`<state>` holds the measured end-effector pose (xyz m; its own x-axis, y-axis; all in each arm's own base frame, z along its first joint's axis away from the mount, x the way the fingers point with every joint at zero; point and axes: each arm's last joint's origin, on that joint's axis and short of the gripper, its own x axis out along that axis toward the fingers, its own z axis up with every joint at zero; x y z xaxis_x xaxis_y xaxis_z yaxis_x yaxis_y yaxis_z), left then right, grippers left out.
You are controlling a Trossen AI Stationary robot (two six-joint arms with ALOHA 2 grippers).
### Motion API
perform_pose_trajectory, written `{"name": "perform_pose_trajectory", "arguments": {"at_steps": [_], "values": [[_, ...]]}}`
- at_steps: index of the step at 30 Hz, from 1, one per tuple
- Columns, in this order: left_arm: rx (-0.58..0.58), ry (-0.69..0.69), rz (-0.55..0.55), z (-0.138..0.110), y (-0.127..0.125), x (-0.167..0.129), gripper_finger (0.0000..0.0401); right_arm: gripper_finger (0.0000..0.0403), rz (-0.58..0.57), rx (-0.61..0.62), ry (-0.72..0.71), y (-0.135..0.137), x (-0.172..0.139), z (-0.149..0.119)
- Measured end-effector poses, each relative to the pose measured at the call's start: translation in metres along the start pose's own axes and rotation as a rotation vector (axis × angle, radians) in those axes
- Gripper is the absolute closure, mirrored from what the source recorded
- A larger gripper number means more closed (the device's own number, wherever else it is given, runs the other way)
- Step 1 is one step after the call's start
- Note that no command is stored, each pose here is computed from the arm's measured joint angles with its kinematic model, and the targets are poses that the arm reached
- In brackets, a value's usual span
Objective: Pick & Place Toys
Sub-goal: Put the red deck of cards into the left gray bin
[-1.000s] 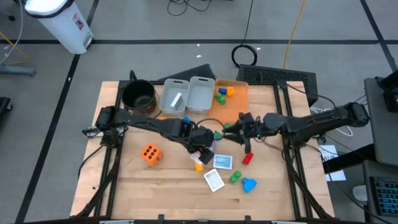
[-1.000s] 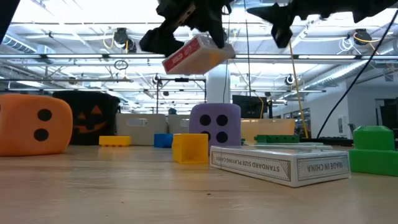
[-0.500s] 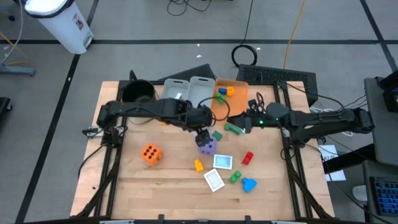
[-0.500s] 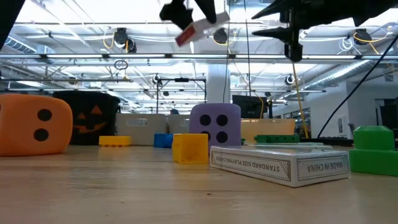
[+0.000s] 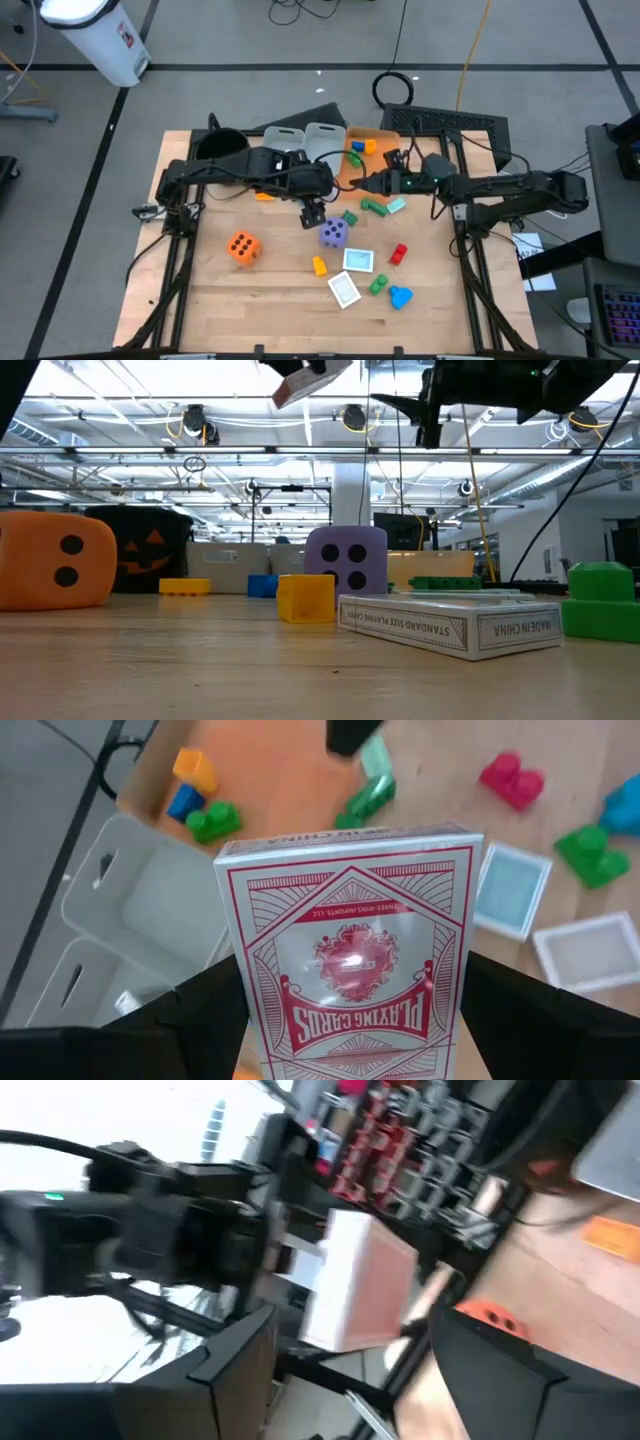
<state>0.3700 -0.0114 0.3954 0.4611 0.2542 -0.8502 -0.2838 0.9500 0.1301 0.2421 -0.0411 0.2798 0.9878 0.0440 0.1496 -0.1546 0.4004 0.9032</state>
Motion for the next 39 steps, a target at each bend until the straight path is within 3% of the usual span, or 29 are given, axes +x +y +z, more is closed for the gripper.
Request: {"name": "perform_pose_trajectory", "arguments": {"at_steps": [9, 14, 21, 25, 29, 39], "values": [[0.084, 0.046, -0.015, -0.004, 0.000, 0.000, 0.0094, 0.0141, -0.083, 0.053, 0.048, -0.020, 0.014, -0.008], [0.104, 0.047, -0.007, -0.004, 0.003, 0.001, 0.0079, 0.0149, -0.077, 0.022, 0.067, -0.017, 0.027, -0.010], [0.109, 0.071, 0.002, -0.005, 0.008, 0.002, 0.0097, 0.0151, -0.054, -0.002, 0.069, -0.010, 0.042, -0.006], [0.111, 0.075, -0.001, -0.006, 0.007, 0.002, 0.0088, 0.0152, -0.042, -0.014, 0.064, -0.004, 0.048, -0.002], [0.116, 0.082, 0.000, -0.006, 0.008, 0.002, 0.0076, 0.0152, -0.081, -0.015, 0.082, -0.005, 0.054, -0.002], [0.134, 0.083, 0.000, -0.006, 0.008, 0.002, 0.0093, 0.0152, -0.104, -0.032, 0.094, 0.002, 0.059, 0.000]]}}
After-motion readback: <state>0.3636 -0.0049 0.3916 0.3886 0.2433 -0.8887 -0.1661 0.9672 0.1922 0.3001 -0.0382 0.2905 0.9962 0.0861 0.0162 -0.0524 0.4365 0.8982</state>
